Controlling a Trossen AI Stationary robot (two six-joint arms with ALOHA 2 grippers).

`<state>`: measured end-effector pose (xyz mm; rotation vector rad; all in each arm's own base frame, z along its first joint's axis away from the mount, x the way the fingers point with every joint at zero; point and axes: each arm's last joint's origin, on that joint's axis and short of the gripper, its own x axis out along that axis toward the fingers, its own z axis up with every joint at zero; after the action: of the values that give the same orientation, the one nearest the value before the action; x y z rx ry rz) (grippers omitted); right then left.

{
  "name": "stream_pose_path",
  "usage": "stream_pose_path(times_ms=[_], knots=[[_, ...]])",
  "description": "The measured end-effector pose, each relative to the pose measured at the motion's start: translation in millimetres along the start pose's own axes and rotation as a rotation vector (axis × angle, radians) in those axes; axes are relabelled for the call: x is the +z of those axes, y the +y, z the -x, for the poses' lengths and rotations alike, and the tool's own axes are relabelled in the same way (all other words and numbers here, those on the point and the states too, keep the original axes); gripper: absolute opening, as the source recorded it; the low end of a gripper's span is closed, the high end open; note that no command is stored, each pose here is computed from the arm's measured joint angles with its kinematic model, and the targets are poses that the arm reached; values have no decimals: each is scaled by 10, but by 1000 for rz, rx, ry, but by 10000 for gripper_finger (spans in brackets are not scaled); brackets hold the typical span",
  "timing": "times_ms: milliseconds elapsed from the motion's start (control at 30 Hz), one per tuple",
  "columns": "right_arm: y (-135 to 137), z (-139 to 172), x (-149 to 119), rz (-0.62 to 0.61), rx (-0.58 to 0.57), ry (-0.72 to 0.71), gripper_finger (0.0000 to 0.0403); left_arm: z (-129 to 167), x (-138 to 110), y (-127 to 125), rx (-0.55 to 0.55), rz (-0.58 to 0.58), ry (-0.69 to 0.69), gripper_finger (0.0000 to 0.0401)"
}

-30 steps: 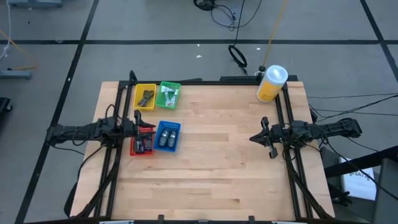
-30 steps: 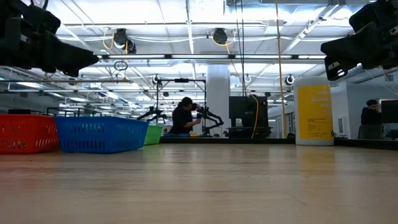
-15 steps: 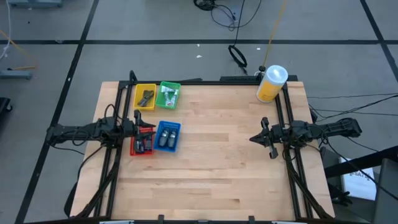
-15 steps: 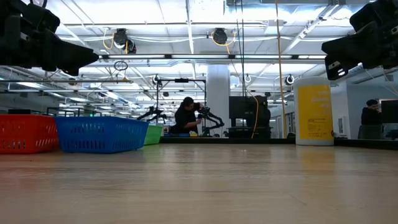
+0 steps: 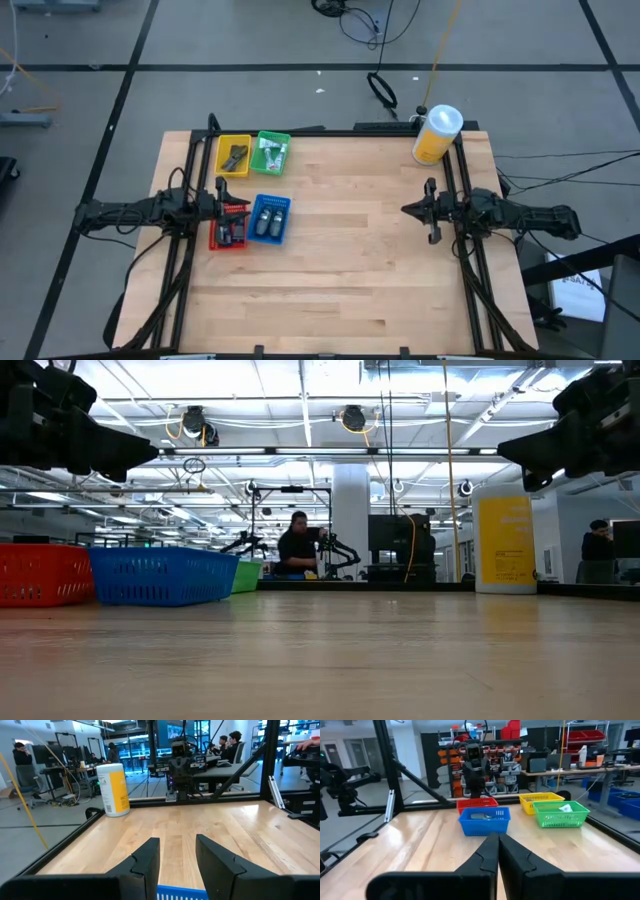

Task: Pick & Place Travel size toiletries
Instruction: Return to Home Position

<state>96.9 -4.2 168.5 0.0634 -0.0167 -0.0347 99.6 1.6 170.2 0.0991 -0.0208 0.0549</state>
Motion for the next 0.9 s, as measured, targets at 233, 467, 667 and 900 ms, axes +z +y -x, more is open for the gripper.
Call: stream_pose_path(times_ms=[233,467,667,900], knots=[[-6,-10,43,1,-12,-42,4,0,0,0,0,0,0,127],[-5,-11,53,1,-12,-51,4,0,1,0,0,0,-1,127],[-5,-11,56,1,-11,-55,4,0,1,0,0,0,-1,127],[-5,-11,57,1,-12,-56,4,0,1,0,0,0,-1,127]])
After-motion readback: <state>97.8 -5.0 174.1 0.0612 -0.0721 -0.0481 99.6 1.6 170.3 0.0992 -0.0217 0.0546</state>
